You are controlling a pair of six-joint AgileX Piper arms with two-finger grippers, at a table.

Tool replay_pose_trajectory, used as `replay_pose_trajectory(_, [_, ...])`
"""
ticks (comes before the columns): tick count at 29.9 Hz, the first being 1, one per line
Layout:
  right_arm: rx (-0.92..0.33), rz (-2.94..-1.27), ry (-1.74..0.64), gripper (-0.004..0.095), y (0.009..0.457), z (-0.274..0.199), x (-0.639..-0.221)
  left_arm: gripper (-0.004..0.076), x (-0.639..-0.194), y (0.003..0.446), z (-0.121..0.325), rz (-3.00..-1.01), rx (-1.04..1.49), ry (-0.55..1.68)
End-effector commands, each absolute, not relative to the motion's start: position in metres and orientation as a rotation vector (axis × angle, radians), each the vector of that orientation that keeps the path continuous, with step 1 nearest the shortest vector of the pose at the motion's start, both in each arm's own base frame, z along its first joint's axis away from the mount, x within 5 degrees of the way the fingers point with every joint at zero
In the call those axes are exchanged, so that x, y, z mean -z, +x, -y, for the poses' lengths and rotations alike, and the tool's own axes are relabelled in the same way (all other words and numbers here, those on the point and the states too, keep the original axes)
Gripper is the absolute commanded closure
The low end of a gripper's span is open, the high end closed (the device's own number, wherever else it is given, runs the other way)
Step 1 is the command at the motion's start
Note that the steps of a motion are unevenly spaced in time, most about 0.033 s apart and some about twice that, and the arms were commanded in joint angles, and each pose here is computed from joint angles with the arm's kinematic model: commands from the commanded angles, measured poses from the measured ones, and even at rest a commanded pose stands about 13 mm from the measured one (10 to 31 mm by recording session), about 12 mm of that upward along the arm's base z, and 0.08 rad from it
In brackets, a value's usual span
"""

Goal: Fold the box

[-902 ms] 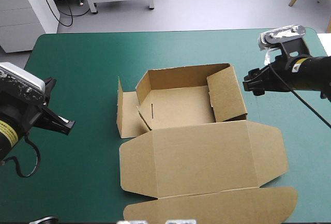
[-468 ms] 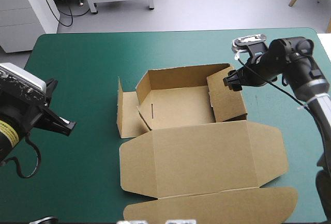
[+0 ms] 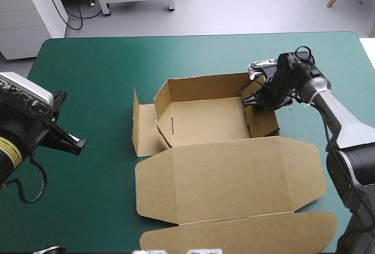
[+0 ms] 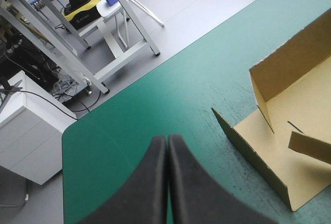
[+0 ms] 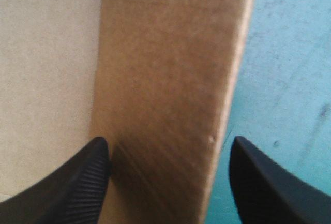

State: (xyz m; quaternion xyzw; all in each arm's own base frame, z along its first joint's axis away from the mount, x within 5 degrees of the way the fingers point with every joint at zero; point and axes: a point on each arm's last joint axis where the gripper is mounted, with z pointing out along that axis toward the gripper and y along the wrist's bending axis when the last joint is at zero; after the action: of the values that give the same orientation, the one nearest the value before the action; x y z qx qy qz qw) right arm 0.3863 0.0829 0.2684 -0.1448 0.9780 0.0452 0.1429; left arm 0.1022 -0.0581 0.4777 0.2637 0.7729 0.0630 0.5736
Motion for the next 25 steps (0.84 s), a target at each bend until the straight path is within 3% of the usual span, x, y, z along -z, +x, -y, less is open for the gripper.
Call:
replay_pose_trajectory(1, [-0.130, -2.735, -0.423, 0.0573, 0.384, -0.083, -0.292, 0.0734, -0.483, 0.102, 0.052, -1.818, -0.189, 0.572])
replay_pose_trajectory(5, [-0.129, -2.732, -0.431, 0.0933, 0.383, -0.083, -0.294, 0.0734, -0.483, 0.102, 0.052, -1.818, -0.189, 0.572])
replay_pose_trajectory(13, [-0.126, -2.713, -0.447, 0.0928, 0.377, -0.081, -0.306, 0.0734, -0.482, 0.102, 0.052, -1.822, -0.183, 0.575])
replay_pose_trajectory(25, [-0.087, -2.467, -0.354, 0.0927, 0.327, -0.045, -0.403, 0.0733, -0.489, 0.105, 0.046, -1.762, -0.275, 0.537])
